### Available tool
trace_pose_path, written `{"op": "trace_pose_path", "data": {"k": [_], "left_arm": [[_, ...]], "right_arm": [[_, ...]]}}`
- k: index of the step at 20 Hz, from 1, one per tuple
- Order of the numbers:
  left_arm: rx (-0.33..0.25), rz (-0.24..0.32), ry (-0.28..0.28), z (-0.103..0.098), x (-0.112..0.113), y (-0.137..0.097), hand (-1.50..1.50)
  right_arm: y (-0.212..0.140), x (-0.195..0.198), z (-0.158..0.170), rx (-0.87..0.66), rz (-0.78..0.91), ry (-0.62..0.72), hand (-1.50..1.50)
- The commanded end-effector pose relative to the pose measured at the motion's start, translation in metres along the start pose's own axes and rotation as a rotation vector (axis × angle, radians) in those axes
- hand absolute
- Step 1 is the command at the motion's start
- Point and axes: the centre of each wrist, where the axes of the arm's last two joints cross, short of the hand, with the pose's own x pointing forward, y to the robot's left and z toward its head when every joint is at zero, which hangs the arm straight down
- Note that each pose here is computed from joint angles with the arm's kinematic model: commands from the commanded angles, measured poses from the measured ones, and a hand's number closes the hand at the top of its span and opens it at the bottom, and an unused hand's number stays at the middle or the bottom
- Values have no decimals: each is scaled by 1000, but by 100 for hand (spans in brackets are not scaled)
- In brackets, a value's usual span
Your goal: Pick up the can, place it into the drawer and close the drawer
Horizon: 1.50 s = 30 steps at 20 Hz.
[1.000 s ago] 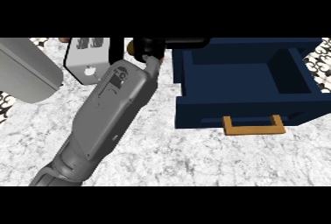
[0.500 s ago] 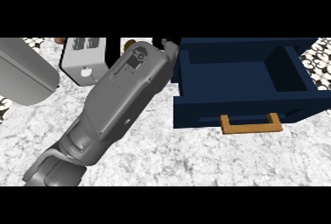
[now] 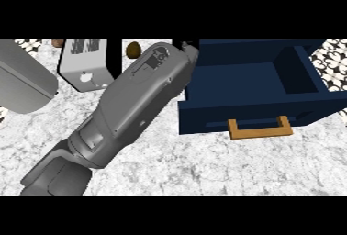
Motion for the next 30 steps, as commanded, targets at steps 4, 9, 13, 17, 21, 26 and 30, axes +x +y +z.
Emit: {"op": "trace_pose_path", "data": {"k": [4,9,13,17,21,26,30], "left_arm": [[35,-31,22,-2,-1,-9,150],[54,-92,51,0,-28,0,150],[78,-112,56,-4,-29,1,-150],[132,-131,43,-3,-40,7,-150],[118,-110,60,-4,-24,-3,-150],[135,-119,46,0,-34,-2,-150],[130,-84,32,2,-39,0,-150]], "right_arm": [[1,-3,-7,0,-15,-4,-150],[5,7,0,29,9,4,-150],[1,11,-10,10,9,-29,-150],[10,0,1,33,-17,-14,-150],[4,1,-1,13,-1,-4,-150],[4,1,-6,14,6,-1,-150],[6,1,-23,25,14,-65,-150]]}}
